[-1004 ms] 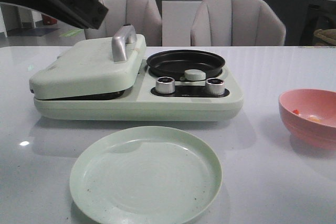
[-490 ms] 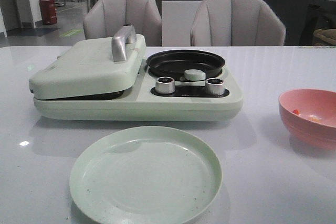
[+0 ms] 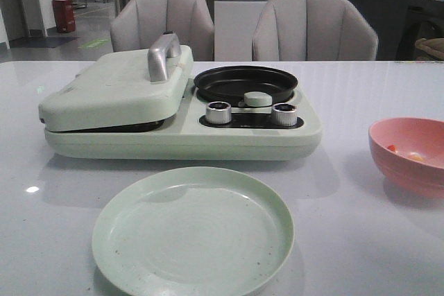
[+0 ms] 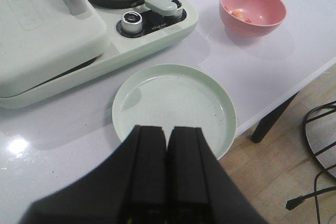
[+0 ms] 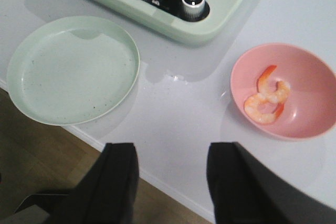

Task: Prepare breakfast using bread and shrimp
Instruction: 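Grasp the rim of the pink bowl with the right gripper and lift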

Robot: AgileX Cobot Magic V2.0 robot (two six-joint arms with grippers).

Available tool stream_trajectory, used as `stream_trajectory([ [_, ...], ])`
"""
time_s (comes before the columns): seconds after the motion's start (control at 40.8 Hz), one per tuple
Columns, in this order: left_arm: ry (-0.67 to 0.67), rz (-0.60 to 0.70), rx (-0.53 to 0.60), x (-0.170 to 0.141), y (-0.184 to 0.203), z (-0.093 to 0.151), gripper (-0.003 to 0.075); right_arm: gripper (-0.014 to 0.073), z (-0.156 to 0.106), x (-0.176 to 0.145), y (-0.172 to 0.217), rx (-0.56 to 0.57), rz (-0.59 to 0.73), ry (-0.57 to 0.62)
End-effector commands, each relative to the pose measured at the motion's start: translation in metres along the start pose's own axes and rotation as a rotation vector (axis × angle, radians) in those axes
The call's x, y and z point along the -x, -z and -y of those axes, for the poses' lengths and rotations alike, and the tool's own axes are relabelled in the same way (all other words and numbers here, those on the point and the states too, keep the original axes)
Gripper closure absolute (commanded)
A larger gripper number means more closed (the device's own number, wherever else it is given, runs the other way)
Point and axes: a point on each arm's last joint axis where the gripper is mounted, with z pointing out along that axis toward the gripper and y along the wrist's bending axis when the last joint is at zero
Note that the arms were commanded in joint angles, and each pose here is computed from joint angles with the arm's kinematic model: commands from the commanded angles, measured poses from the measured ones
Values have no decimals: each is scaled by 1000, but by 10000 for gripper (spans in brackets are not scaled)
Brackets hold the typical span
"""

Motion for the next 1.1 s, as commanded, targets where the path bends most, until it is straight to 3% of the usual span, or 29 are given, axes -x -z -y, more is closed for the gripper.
stream_trajectory([
  [0.0, 10, 98, -17, 14, 5, 3, 619, 165, 6, 21, -7, -40, 17, -40],
  [0.294, 10, 98, -17, 14, 5, 3, 619, 165, 50, 44, -48, -203, -204, -215],
  [0.612, 8, 98, -16, 14, 5, 3, 619, 165, 120, 53, -75, -367, -265, -408],
  [0.833, 8, 96, -16, 14, 5, 3, 619, 165, 153, 58, -104, -399, -280, -427],
  [1.078, 10, 96, -17, 14, 5, 3, 619, 165, 170, 46, -146, -388, -337, -443],
])
